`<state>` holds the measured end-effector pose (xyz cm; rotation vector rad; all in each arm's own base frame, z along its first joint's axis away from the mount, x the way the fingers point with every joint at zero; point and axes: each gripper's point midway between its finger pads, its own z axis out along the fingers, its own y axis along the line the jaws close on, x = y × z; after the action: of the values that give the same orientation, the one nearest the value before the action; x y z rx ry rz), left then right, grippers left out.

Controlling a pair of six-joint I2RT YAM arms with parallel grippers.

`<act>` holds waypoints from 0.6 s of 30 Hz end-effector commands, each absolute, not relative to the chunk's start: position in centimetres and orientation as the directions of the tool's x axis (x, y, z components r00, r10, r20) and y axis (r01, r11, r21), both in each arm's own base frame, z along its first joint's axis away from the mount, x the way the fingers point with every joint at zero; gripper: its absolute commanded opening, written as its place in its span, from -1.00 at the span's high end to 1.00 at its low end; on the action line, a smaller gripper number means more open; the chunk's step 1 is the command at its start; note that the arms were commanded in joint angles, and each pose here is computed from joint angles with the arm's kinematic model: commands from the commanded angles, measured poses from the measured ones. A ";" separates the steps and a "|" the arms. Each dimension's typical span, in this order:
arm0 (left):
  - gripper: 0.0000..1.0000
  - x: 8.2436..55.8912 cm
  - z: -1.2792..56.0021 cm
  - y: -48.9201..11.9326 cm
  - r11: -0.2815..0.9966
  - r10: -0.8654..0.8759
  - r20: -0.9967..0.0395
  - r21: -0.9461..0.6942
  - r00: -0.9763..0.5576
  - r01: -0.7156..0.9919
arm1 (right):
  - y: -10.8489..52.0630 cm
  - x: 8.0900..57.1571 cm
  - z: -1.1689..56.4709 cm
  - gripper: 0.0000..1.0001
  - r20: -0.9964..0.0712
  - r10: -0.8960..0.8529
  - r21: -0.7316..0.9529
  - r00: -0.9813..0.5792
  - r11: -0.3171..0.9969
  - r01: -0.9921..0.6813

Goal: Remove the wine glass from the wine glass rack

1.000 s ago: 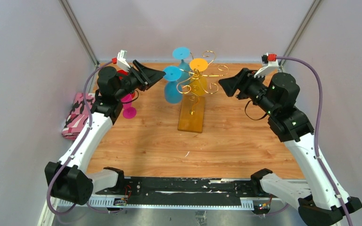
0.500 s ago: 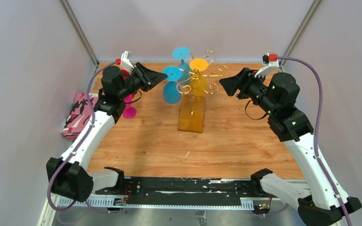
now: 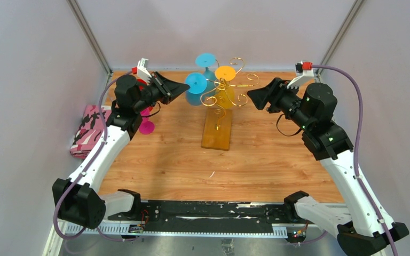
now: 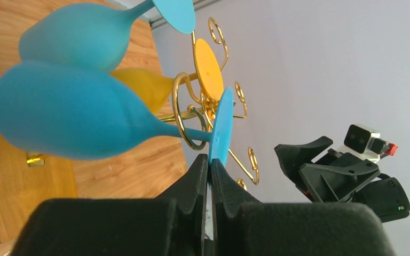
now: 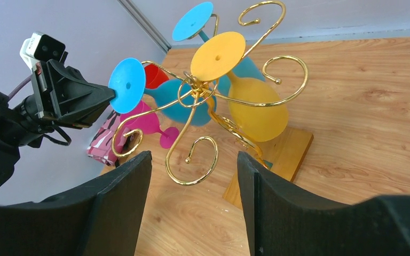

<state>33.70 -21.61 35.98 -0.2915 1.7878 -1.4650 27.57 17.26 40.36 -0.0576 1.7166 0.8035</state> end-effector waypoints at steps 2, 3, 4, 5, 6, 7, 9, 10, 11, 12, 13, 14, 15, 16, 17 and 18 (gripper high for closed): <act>0.90 32.5 36.5 -22.1 0.267 -0.598 -0.404 -0.915 -0.692 0.303 | 17.0 27.5 40.6 -0.29 -0.868 0.388 0.492 -0.308 0.750 -0.442; 0.92 32.5 36.5 -22.2 0.264 -0.598 -0.399 -0.917 -0.695 0.299 | 17.1 27.5 40.6 -0.29 -0.867 0.389 0.494 -0.310 0.749 -0.442; 0.93 32.5 36.4 -22.2 0.261 -0.597 -0.393 -0.919 -0.699 0.295 | 17.1 27.5 40.6 -0.29 -0.867 0.389 0.494 -0.311 0.748 -0.443; 0.94 32.5 36.4 -22.2 0.256 -0.597 -0.387 -0.922 -0.703 0.290 | 17.1 27.5 40.6 -0.29 -0.867 0.388 0.494 -0.312 0.747 -0.445; 0.95 32.5 36.5 -22.3 0.250 -0.599 -0.378 -0.926 -0.706 0.283 | 17.1 27.5 40.6 -0.29 -0.867 0.388 0.494 -0.313 0.747 -0.444; 0.96 32.4 36.7 -22.3 0.239 -0.601 -0.365 -0.931 -0.711 0.275 | 17.1 27.5 40.6 -0.29 -0.867 0.388 0.494 -0.313 0.747 -0.444; 1.00 32.2 37.2 -22.3 0.216 -0.607 -0.338 -0.941 -0.719 0.260 | 17.1 27.5 40.6 -0.29 -0.866 0.388 0.496 -0.315 0.745 -0.446; 1.00 32.2 37.5 -22.4 0.201 -0.611 -0.321 -0.947 -0.724 0.250 | 17.2 27.5 40.6 -0.29 -0.865 0.388 0.497 -0.317 0.743 -0.447; 1.00 32.1 37.7 -22.4 0.182 -0.614 -0.295 -0.955 -0.732 0.233 | 17.3 27.5 40.5 -0.29 -0.865 0.387 0.498 -0.320 0.742 -0.449; 1.00 32.0 38.0 -22.5 0.166 -0.615 -0.276 -0.961 -0.739 0.221 | 17.3 27.5 40.5 -0.29 -0.864 0.386 0.499 -0.322 0.741 -0.449; 1.00 31.9 38.2 -22.5 0.152 -0.618 -0.258 -0.966 -0.743 0.208 | 17.3 27.5 40.5 -0.29 -0.865 0.386 0.498 -0.322 0.741 -0.450; 1.00 31.8 38.5 -22.4 0.141 -0.623 -0.245 -0.969 -0.743 0.201 | 17.4 27.5 40.5 -0.29 -0.864 0.386 0.500 -0.325 0.740 -0.451; 1.00 31.7 38.9 -22.3 0.130 -0.631 -0.234 -0.972 -0.740 0.197 | 17.4 27.5 40.5 -0.29 -0.863 0.385 0.500 -0.326 0.739 -0.451; 1.00 31.6 39.1 -22.2 0.120 -0.638 -0.218 -0.975 -0.738 0.185 | 17.4 27.5 40.6 -0.29 -0.863 0.386 0.501 -0.325 0.738 -0.453; 1.00 31.7 39.1 -22.1 0.110 -0.647 -0.199 -0.980 -0.736 0.168 | 17.5 27.6 40.6 -0.29 -0.863 0.387 0.501 -0.326 0.737 -0.453; 1.00 31.6 39.1 -22.0 0.106 -0.655 -0.181 -0.983 -0.734 0.149 | 17.5 27.6 40.5 -0.29 -0.862 0.385 0.502 -0.329 0.737 -0.453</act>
<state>33.38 -21.82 36.77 -0.4641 1.8007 -1.5969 27.49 17.57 40.07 -0.0555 1.7255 0.8315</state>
